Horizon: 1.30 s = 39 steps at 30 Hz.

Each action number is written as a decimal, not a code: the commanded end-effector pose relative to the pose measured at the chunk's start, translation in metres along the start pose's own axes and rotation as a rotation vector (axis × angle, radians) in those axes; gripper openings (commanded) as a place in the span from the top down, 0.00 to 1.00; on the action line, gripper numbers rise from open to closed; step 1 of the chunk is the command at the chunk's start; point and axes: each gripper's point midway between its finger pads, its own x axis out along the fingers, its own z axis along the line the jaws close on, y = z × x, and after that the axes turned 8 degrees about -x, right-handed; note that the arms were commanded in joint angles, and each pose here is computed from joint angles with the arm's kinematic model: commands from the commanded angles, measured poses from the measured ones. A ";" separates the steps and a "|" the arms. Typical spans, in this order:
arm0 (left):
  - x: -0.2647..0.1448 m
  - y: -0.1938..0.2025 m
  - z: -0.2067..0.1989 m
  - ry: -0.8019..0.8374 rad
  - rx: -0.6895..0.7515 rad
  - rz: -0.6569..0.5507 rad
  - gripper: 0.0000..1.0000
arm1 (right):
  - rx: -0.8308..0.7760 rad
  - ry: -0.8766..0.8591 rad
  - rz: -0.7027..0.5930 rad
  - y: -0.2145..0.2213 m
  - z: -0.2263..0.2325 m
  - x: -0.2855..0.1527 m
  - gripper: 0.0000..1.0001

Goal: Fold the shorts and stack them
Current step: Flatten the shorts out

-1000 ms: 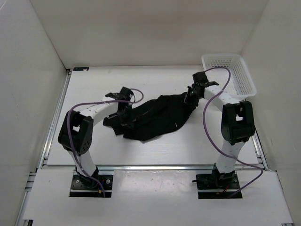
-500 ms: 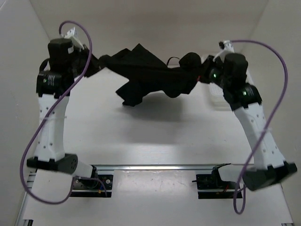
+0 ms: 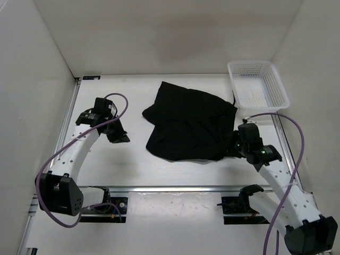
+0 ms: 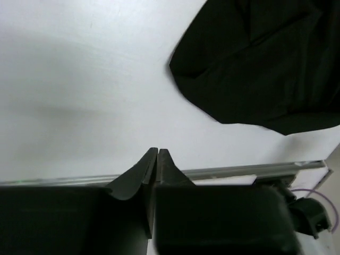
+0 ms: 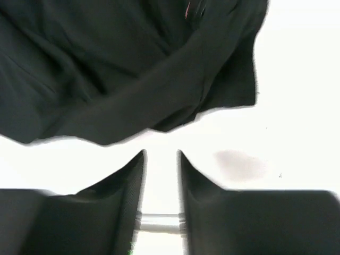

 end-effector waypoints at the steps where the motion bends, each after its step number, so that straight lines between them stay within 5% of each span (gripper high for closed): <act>1: -0.021 -0.031 -0.042 0.108 0.110 -0.124 0.89 | 0.083 0.053 -0.235 -0.057 -0.003 -0.037 0.78; 4: -0.003 -0.035 -0.066 0.076 0.179 -0.092 0.89 | 0.095 0.068 -0.222 -0.067 0.000 -0.042 0.99; 8: 0.035 -0.013 -0.108 0.021 0.290 -0.020 0.89 | 0.092 0.118 -0.118 -0.055 -0.005 -0.029 1.00; 11: 0.069 -0.007 -0.136 -0.021 0.337 0.018 0.62 | 0.095 0.095 -0.070 -0.049 0.000 -0.022 0.76; 12: 0.069 -0.006 -0.154 -0.004 0.364 0.008 0.41 | 0.101 0.112 -0.050 -0.046 -0.004 -0.020 0.66; 13: 0.089 -0.003 -0.156 -0.030 0.371 0.035 0.31 | 0.101 0.104 -0.046 -0.045 -0.002 -0.020 0.48; 14: 0.096 -0.003 -0.161 -0.026 0.371 0.049 0.23 | 0.099 0.113 -0.027 -0.042 -0.004 -0.018 0.44; 20: 0.147 0.021 -0.196 -0.074 0.471 0.120 0.17 | 0.116 0.156 -0.022 -0.043 -0.018 -0.017 0.31; 23: 0.171 0.031 -0.198 -0.108 0.499 0.157 0.22 | 0.112 0.164 -0.012 -0.042 -0.023 -0.017 0.29; 26: 0.179 0.040 -0.198 -0.112 0.497 0.179 0.40 | 0.119 0.175 -0.016 -0.042 -0.028 -0.020 0.29; 27: 0.179 0.040 -0.198 -0.113 0.488 0.178 0.54 | 0.119 0.171 -0.026 -0.043 -0.028 -0.022 0.29; 28: 0.179 0.040 -0.198 -0.113 0.488 0.178 0.88 | 0.128 0.177 -0.028 -0.044 -0.030 -0.022 0.29; 39: 0.056 -0.011 -0.204 0.004 0.455 -0.010 0.90 | 0.258 0.016 0.112 -0.052 -0.001 0.014 0.25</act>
